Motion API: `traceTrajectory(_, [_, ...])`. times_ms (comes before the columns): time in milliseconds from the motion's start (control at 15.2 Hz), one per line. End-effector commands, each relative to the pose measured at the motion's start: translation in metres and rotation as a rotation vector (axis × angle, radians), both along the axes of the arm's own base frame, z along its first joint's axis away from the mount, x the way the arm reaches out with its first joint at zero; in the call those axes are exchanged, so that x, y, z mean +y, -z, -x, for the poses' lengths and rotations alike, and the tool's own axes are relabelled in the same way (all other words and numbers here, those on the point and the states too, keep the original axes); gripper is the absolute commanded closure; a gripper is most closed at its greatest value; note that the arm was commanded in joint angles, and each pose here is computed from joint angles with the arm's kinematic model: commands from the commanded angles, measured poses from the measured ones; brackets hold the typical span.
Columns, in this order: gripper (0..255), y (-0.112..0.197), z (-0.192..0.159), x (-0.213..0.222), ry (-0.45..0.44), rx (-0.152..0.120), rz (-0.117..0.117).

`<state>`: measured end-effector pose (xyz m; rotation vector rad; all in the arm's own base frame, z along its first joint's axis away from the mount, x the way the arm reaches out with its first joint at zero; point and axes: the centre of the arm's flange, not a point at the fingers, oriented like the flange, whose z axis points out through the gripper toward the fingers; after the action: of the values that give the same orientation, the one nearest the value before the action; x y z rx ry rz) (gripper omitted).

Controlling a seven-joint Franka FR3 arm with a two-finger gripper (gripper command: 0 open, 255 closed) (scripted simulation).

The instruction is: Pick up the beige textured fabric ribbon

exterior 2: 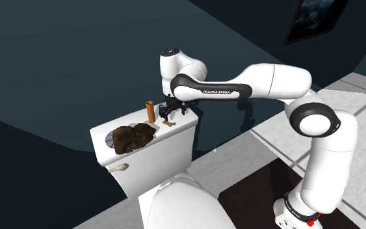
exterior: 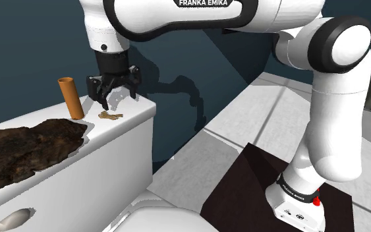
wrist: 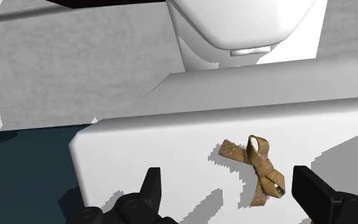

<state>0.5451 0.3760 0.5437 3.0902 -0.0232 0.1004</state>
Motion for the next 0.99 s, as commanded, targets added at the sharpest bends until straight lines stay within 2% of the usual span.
traceTrajectory(0, [0,-0.002,-0.014,0.021,0.01,-0.009,-0.001])
traceTrajectory(132, [0,-0.003,-0.03,0.042,0.017,-0.017,-0.003])
traceTrajectory(660, [0,0.037,-0.031,0.043,0.017,-0.017,-0.003])
traceTrajectory(792, [0,0.037,-0.031,0.043,0.017,-0.017,-0.003])
traceTrajectory(858, [255,0.037,-0.03,0.043,0.017,-0.017,-0.003])
traceTrajectory(924, [255,0.037,-0.03,0.043,0.017,-0.017,-0.003])
